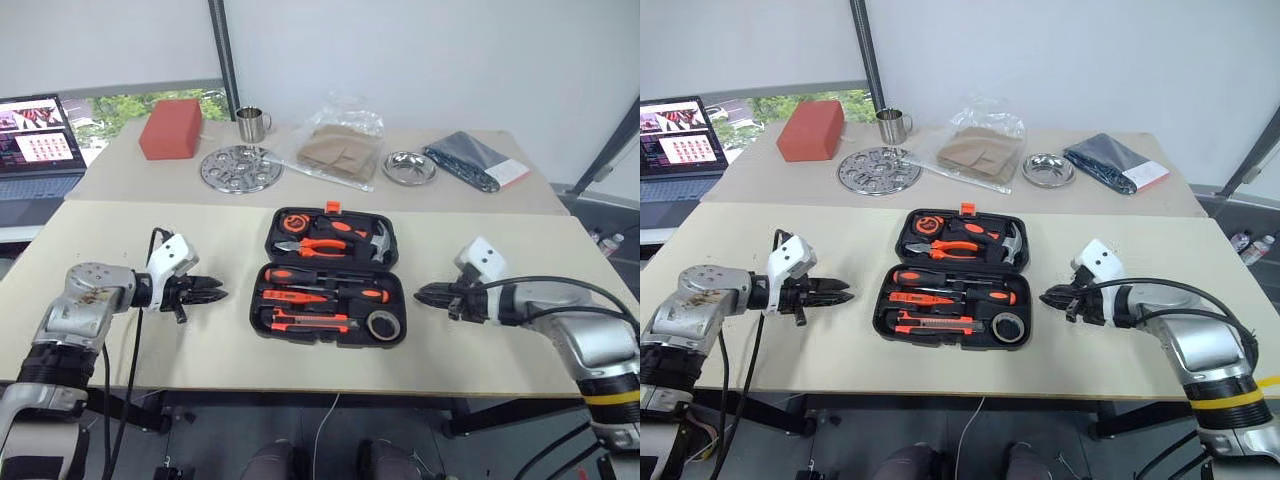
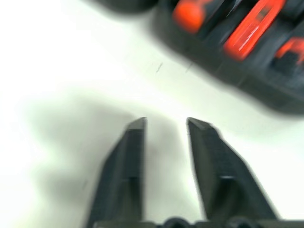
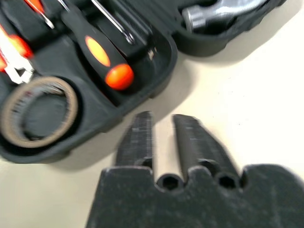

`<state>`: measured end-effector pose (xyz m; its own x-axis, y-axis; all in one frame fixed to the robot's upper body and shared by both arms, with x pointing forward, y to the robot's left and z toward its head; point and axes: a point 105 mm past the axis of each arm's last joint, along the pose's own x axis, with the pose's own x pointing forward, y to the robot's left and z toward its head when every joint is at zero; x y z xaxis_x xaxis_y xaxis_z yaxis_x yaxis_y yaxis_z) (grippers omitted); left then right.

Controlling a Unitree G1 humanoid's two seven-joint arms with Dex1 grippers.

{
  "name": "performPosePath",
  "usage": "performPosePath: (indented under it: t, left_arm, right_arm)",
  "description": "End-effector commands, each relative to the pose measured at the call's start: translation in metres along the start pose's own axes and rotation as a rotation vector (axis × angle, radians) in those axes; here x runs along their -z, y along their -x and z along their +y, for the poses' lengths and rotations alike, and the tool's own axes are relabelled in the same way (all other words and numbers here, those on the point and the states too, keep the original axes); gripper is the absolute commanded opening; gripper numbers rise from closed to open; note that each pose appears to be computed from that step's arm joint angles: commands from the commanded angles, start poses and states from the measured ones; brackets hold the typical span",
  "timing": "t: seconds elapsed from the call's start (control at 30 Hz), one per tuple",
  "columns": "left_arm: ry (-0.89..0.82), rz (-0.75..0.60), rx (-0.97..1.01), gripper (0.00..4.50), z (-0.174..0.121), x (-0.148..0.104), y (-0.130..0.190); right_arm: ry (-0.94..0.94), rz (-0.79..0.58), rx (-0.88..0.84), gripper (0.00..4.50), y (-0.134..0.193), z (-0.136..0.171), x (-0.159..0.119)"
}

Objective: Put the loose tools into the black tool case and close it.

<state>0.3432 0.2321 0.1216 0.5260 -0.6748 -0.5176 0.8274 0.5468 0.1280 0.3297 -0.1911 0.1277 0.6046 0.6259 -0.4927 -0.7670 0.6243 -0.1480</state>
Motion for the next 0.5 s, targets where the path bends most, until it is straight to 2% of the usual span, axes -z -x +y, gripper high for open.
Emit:
performPosePath:
  t: [0.03, 0.13, 0.27, 0.37, 0.5]
  left_arm:
    - [-0.069, -0.044, 0.048, 0.03, -0.007, -0.021, -0.020]
    - [-0.068, -0.067, 0.117, 0.03, -0.019, -0.029, -0.032]
    - [-0.083, -0.060, 0.251, 0.03, -0.045, -0.032, -0.033]
    - [-0.090, -0.020, 0.344, 0.03, -0.064, -0.024, -0.023]
    - [-0.066, 0.030, 0.369, 0.03, -0.073, -0.007, -0.009]
  right_arm:
    - [0.143, 0.001, -0.014, 0.00, -0.013, -0.003, -0.007]
    - [0.209, -0.036, -0.077, 0.00, -0.023, 0.009, -0.018]
    - [0.270, -0.068, -0.288, 0.00, -0.014, 0.047, -0.024]
    - [0.286, -0.047, -0.373, 0.00, -0.002, 0.066, -0.017]
    - [0.287, -0.024, -0.389, 0.00, 0.005, 0.080, -0.005]
